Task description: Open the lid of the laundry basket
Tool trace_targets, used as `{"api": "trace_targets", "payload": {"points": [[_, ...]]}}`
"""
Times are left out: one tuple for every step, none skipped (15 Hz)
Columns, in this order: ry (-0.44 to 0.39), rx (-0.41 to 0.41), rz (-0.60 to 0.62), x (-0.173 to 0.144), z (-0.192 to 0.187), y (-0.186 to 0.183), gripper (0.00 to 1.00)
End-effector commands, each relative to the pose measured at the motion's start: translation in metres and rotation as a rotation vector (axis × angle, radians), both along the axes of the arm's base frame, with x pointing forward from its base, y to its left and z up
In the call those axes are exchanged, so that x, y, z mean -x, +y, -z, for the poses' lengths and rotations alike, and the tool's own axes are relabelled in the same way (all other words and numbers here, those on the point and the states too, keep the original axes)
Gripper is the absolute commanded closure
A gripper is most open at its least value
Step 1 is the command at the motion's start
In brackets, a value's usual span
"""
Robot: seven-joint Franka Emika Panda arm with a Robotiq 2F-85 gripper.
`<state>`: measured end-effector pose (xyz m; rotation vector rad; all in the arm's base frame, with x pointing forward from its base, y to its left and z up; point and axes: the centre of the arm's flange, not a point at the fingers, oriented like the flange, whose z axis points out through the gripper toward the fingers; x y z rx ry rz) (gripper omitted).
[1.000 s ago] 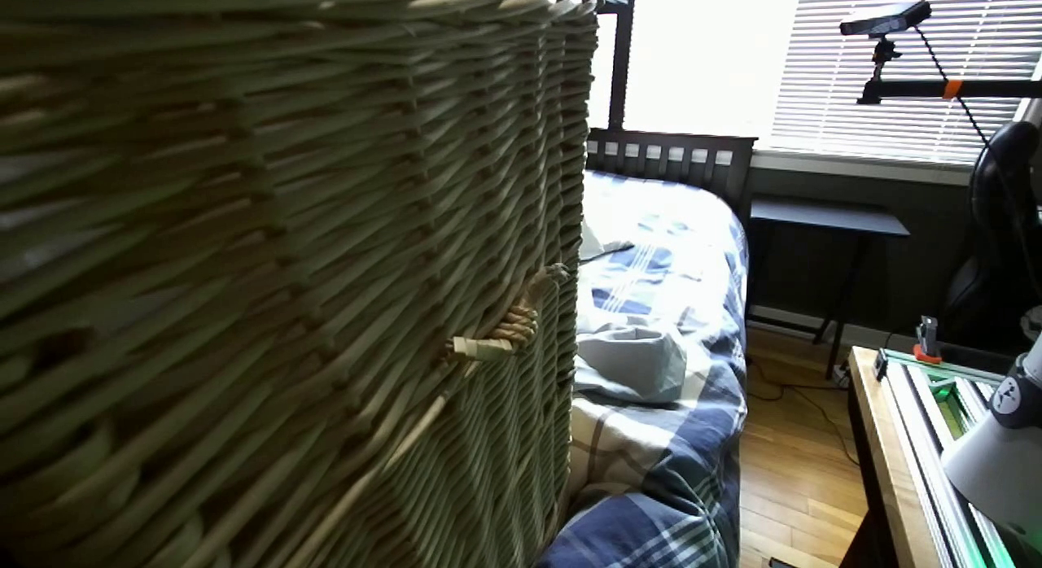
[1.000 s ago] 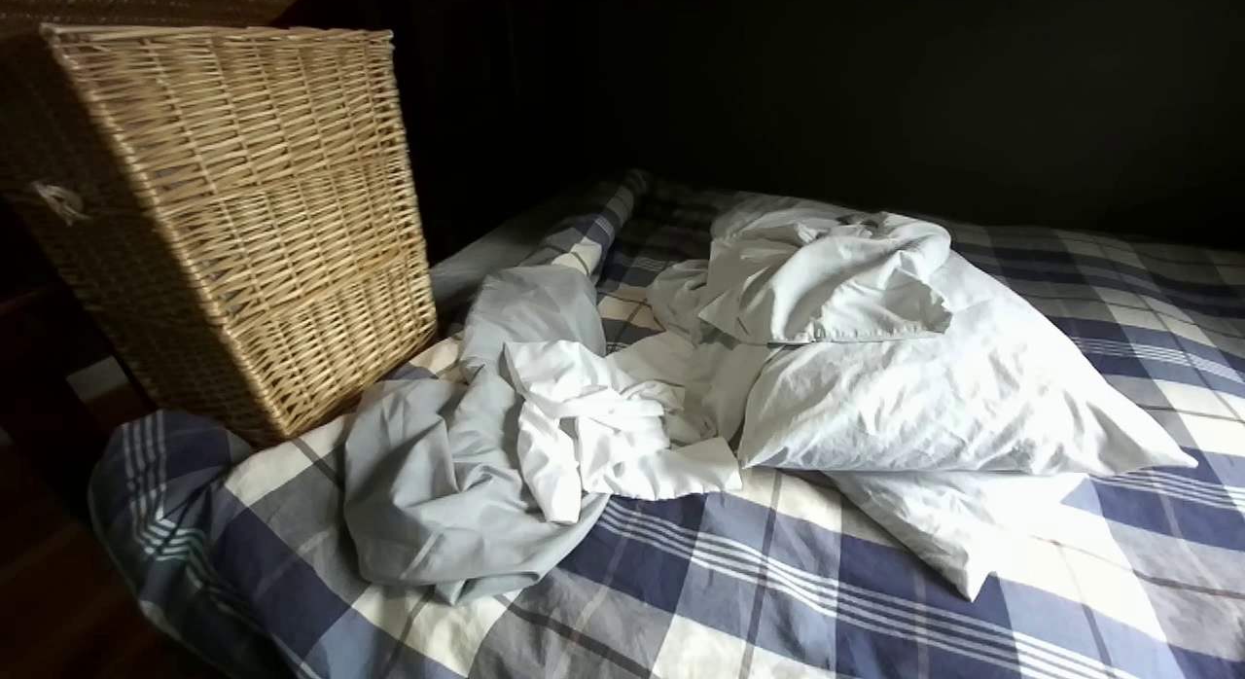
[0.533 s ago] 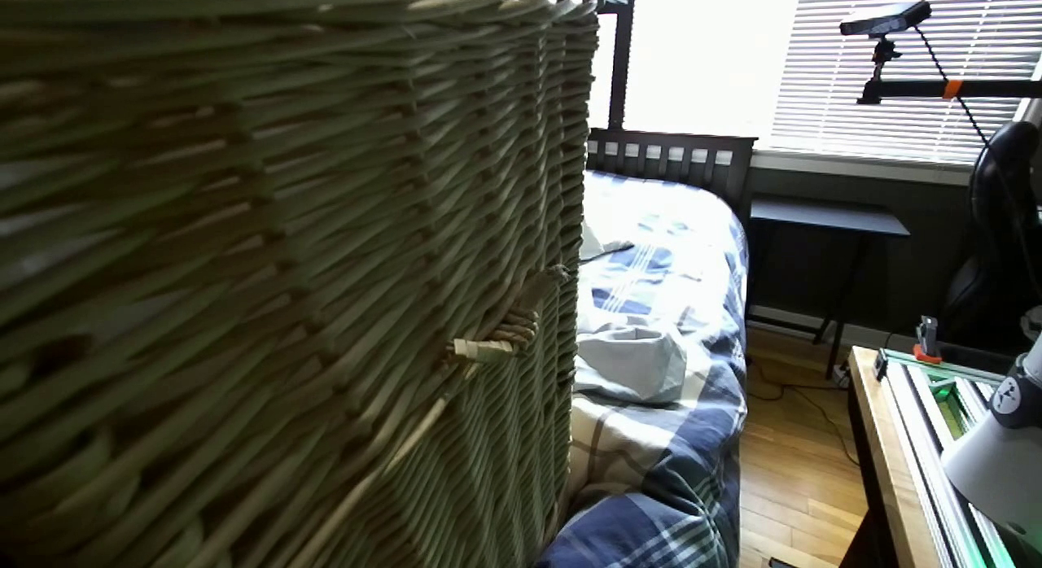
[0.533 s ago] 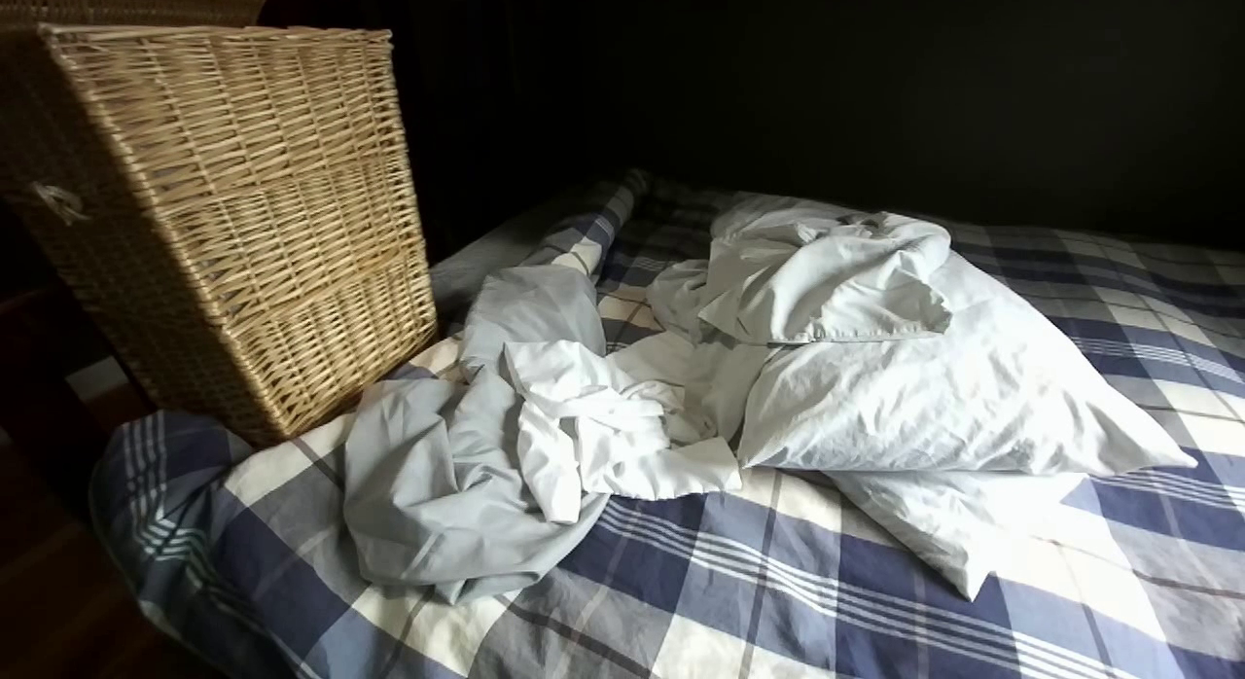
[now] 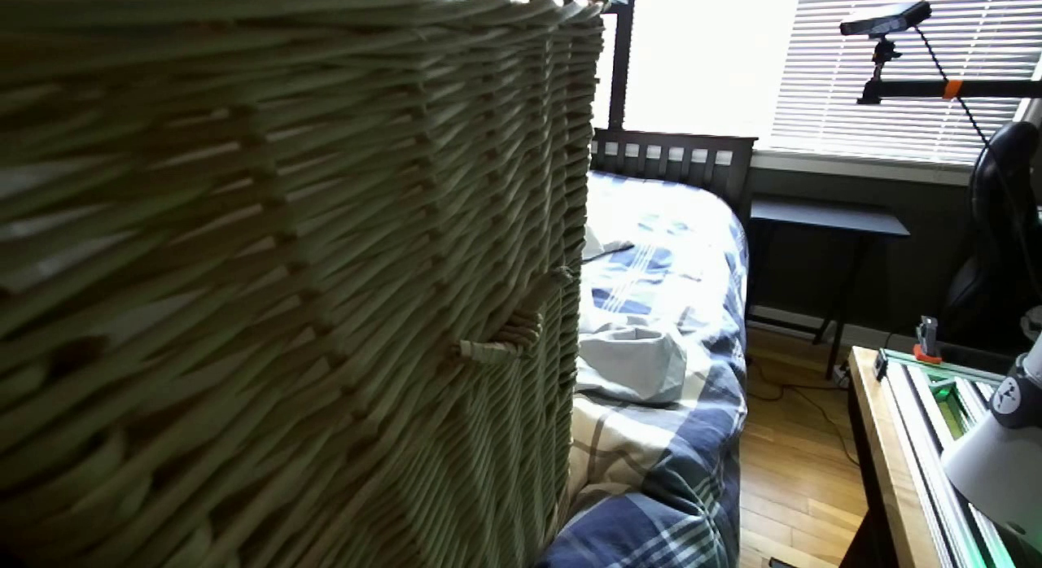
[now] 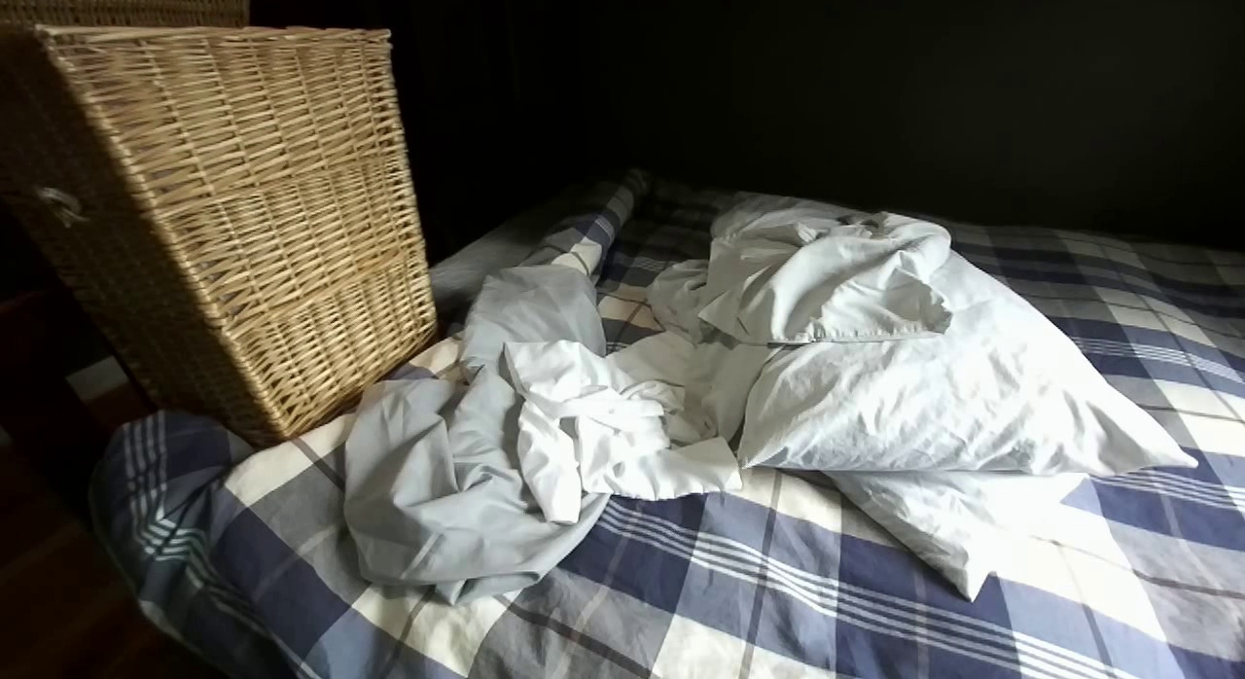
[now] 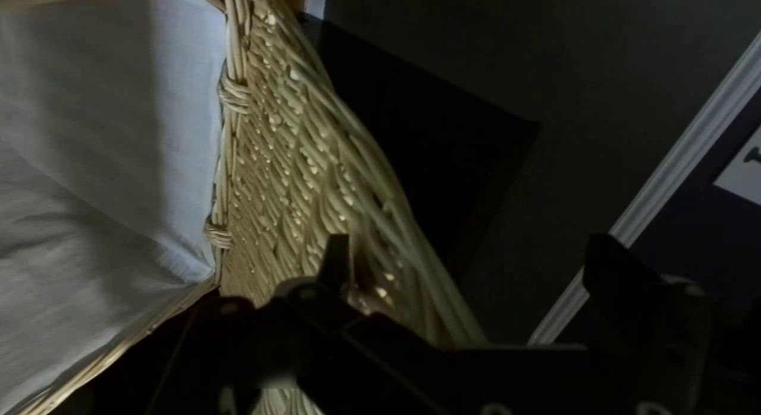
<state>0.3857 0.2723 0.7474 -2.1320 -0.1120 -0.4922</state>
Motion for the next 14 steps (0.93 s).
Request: {"api": "trace_targets", "payload": {"points": [[-0.04,-0.001,-0.052,-0.002,-0.01,0.027,0.0],[-0.048,-0.005,-0.069,0.0,-0.012,0.032,0.0],[-0.073,-0.017,-0.086,0.002,-0.015,0.032,0.0],[-0.102,-0.025,-0.093,0.004,-0.018,0.035,0.0],[-0.131,-0.036,-0.102,0.006,-0.022,0.037,0.0],[-0.166,-0.048,-0.097,0.006,-0.026,0.039,0.0],[-0.196,-0.062,-0.1,0.007,-0.028,0.042,0.0],[-0.223,-0.078,-0.104,0.007,-0.03,0.044,0.0],[-0.238,-0.09,-0.117,0.007,-0.03,0.048,0.0],[-0.256,-0.098,-0.128,0.006,-0.029,0.053,0.0],[-0.27,-0.105,-0.14,0.004,-0.027,0.058,0.0],[-0.275,-0.122,-0.164,0.002,-0.024,0.063,0.0],[-0.278,-0.137,-0.186,0.002,-0.021,0.068,0.0],[-0.284,-0.154,-0.212,0.002,-0.018,0.075,0.0]]}}
